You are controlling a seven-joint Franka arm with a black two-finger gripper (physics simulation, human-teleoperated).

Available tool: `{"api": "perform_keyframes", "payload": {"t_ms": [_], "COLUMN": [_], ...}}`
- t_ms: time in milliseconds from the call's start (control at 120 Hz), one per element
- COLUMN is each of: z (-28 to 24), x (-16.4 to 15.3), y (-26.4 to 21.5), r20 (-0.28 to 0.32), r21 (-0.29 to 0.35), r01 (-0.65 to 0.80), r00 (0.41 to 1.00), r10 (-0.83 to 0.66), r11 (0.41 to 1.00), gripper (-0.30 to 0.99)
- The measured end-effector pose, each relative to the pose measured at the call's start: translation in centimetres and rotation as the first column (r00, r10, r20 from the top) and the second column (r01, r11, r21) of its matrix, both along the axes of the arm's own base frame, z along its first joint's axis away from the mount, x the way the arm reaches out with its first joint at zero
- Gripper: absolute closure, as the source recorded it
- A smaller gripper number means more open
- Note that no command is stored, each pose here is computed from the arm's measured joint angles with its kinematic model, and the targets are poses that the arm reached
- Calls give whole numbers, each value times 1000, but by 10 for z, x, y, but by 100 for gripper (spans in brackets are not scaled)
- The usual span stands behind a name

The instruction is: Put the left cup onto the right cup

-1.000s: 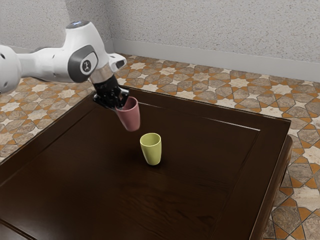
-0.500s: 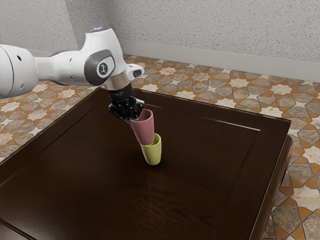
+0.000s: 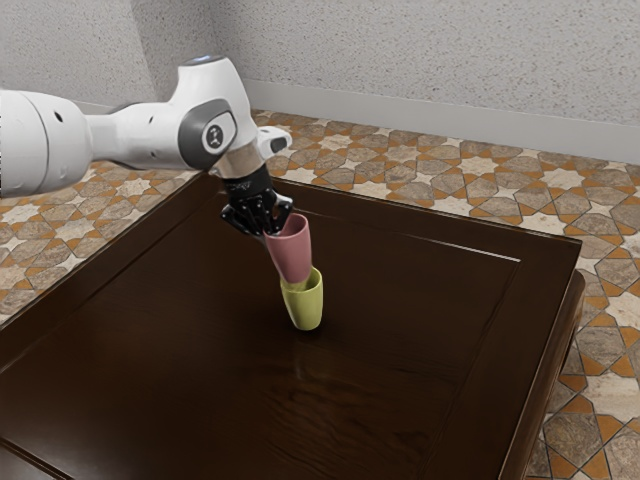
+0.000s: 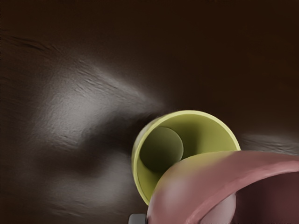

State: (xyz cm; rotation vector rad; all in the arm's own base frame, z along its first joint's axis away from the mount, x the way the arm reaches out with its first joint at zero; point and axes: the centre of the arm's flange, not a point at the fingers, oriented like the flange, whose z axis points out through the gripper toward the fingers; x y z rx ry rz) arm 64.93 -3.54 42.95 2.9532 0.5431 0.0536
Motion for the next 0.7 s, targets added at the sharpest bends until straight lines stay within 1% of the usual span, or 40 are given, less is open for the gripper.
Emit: {"api": "perform_keyframes", "payload": {"t_ms": [342, 700], "z": [-20, -37], "x": [16, 19], "y": [5, 6], "r20": [-14, -38], "r21": [8, 0], "r01": [-6, -12], "r00": [1000, 999], "r10": [6, 12], "r11": [1000, 1000], "gripper": [79, 78]}}
